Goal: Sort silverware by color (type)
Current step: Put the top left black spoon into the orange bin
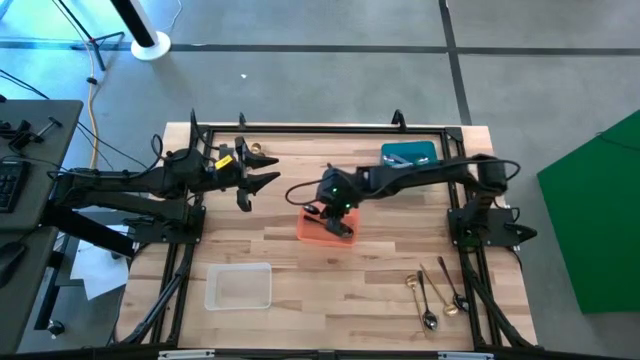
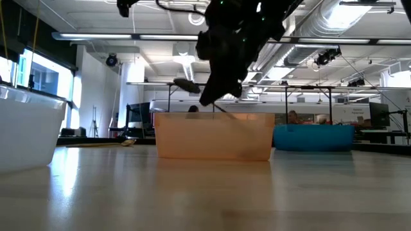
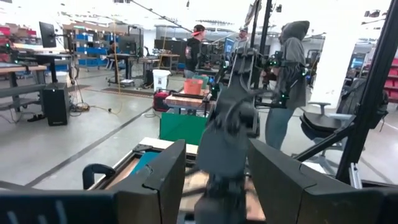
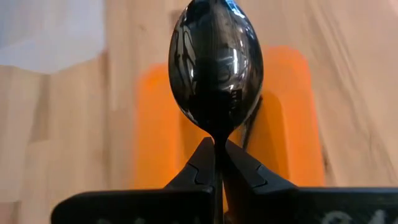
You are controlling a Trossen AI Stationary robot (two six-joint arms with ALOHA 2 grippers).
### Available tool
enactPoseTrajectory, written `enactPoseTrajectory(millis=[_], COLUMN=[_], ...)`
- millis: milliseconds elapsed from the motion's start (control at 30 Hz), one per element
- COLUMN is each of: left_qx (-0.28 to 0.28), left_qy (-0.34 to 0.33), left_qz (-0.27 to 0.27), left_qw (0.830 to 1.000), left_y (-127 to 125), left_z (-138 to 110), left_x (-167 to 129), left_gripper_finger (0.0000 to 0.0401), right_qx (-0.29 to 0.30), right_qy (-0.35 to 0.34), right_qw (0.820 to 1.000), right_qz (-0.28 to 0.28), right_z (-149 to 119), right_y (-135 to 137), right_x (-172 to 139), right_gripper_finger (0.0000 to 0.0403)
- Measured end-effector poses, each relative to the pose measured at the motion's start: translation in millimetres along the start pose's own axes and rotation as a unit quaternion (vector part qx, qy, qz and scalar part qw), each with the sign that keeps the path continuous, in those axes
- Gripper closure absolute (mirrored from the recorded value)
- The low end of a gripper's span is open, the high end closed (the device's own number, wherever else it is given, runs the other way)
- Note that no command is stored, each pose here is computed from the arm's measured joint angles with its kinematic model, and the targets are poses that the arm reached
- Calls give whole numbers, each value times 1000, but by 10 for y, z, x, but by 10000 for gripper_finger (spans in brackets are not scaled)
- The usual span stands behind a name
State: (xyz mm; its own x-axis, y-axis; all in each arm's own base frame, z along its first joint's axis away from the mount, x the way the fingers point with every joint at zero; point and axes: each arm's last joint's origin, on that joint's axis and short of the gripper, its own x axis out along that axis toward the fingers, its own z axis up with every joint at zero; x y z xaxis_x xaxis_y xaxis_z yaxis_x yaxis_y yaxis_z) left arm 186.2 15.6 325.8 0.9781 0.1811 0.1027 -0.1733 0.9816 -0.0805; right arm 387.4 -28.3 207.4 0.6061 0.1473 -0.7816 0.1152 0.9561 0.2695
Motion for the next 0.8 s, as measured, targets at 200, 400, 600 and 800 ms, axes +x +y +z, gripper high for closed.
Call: enactPoseTrajectory(millis=[200,400,600,800], left_qx=[-4,-4,-4,-4], left_qy=[-12,-13,-13,-13], left_qz=[-1,-1,-1,-1], left_qw=[1000,1000,1000,1000], left_y=[-2,-2,-2,-2], left_z=[24,26,26,26], left_x=[-1,-1,-1,-1], left_gripper_finger=[240,240,240,240], right_qx=[20,23,25,27], right_qy=[31,51,59,62], right_qw=[999,998,998,997], right_qz=[-21,-24,-25,-26], right_z=[-79,-139,-160,-170], right_y=[-101,-147,-157,-160], right_x=[220,344,375,377], right_gripper_finger=[403,403,403,386])
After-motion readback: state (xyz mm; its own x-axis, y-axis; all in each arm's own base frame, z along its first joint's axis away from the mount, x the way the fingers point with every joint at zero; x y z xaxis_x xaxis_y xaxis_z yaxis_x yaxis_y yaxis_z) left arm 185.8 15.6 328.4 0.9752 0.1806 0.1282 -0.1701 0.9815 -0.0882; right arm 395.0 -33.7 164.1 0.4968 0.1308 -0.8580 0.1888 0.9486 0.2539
